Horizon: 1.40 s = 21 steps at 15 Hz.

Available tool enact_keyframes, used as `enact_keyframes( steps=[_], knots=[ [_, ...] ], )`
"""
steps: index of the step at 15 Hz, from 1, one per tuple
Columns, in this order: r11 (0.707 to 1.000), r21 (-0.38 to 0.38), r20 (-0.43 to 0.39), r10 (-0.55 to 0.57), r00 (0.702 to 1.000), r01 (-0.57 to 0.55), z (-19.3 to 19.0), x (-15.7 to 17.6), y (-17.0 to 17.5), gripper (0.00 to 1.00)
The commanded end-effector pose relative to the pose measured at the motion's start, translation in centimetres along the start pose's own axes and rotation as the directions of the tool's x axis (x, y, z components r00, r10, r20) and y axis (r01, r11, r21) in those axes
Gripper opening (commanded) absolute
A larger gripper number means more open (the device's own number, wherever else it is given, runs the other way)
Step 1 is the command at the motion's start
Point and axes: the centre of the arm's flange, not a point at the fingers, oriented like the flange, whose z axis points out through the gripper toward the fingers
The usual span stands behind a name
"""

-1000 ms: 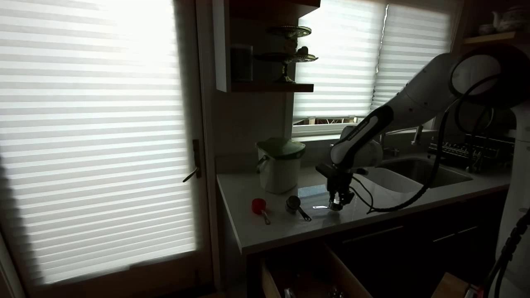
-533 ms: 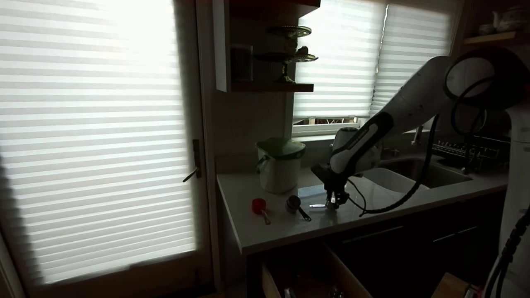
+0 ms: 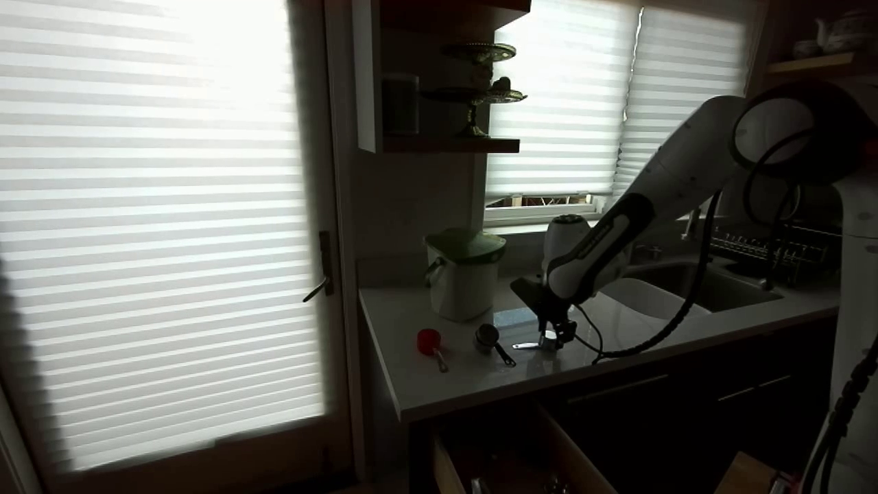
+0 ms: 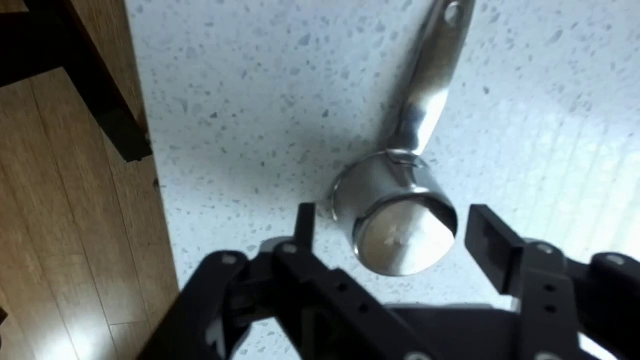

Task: Take the metal measuring cup out of the drawer

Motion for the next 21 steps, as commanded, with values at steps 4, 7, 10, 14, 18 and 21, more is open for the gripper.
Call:
enact_keyframes(
  steps=[4, 7, 10, 14, 18, 21],
  knots=[
    [0.999, 0.008, 0.002, -0.049, 0.999, 0.049, -3.1, -0.1, 1.7, 1.00],
    [0.991, 0.062, 0.004, -0.115, 0.993, 0.115, -6.9, -0.5, 3.4, 1.00],
    [0.954, 0.136, -0.054, -0.263, 0.963, 0.268, -11.0, -1.0, 6.0, 1.00],
    [0.860, 0.186, -0.139, -0.456, 0.879, 0.476, -15.0, -1.3, 9.4, 1.00],
    [0.721, 0.200, -0.188, -0.637, 0.748, 0.664, -17.1, -1.8, 13.2, 1.00],
    [0.695, 0.190, -0.196, -0.666, 0.720, 0.694, -16.3, -3.0, 11.9, 1.00]
  ],
)
